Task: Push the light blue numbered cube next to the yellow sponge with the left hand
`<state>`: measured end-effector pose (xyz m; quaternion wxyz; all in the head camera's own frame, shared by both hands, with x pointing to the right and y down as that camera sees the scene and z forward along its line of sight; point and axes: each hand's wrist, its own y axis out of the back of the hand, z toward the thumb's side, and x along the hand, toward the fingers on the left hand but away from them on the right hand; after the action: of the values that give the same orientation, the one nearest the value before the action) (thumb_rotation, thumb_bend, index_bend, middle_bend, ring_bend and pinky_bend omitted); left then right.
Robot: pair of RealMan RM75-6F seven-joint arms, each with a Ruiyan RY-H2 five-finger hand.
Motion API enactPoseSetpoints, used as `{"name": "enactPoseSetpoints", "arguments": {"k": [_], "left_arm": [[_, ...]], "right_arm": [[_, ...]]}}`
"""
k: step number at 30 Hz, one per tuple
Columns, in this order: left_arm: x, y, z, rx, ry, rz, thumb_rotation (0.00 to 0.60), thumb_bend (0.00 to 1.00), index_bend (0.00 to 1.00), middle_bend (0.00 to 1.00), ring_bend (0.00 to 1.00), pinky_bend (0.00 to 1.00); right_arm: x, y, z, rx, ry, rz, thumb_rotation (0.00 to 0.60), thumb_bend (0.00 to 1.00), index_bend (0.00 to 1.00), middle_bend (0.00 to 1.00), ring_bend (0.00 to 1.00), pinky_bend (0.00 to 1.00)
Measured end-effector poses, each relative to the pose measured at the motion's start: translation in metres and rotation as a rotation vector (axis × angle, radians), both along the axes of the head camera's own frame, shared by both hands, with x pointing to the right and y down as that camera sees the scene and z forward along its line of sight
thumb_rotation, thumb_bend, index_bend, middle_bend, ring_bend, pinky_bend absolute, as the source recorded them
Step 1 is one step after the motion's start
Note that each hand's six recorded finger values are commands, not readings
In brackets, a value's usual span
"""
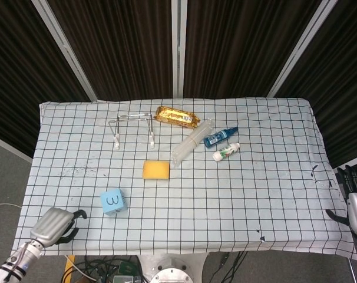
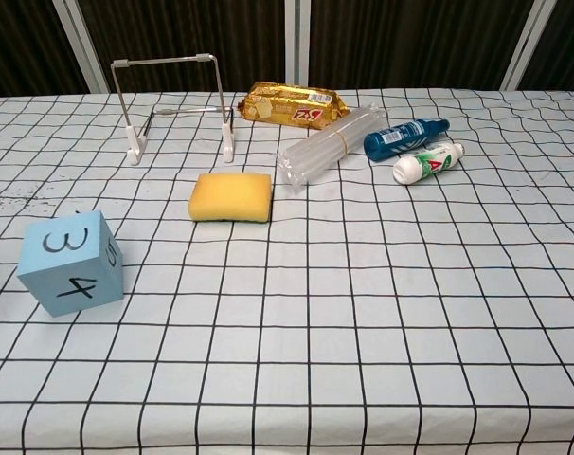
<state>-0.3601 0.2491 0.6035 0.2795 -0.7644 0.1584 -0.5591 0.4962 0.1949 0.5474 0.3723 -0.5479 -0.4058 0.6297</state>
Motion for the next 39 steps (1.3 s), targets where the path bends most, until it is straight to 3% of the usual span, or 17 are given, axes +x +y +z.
{"name": "enactPoseSetpoints", "arguments": {"k": [4, 18, 30, 39], "left_arm": [[0.015, 0.006, 0.01, -0.053, 0.006, 0.057, 0.6, 0.43, 0.3, 0.83, 0.86, 0.85], [0.056, 0.003, 0.022, -0.067, 0.067, 0.118, 0.6, 0.43, 0.25, 0.82, 0.86, 0.85], [0.049, -0.002, 0.032, -0.028, 0.01, 0.087, 0.6, 0.45, 0.22, 0.82, 0.86, 0.86], [0.031, -0.01, 0.034, 0.014, -0.033, 0.006, 0.6, 0.45, 0.2, 0.83, 0.86, 0.86]], "right_arm": [[0.001, 0.0, 0.001, -0.003, 0.004, 0.003, 0.6, 0.01, 0.0, 0.0, 0.0, 0.0], [0.005, 0.001, 0.003, -0.011, 0.007, 0.014, 0.6, 0.01, 0.0, 0.0, 0.0, 0.0], [0.007, 0.002, 0.005, -0.017, 0.006, 0.016, 0.6, 0.01, 0.0, 0.0, 0.0, 0.0], [0.007, 0.001, 0.007, -0.024, 0.007, 0.018, 0.6, 0.01, 0.0, 0.0, 0.0, 0.0]]}}
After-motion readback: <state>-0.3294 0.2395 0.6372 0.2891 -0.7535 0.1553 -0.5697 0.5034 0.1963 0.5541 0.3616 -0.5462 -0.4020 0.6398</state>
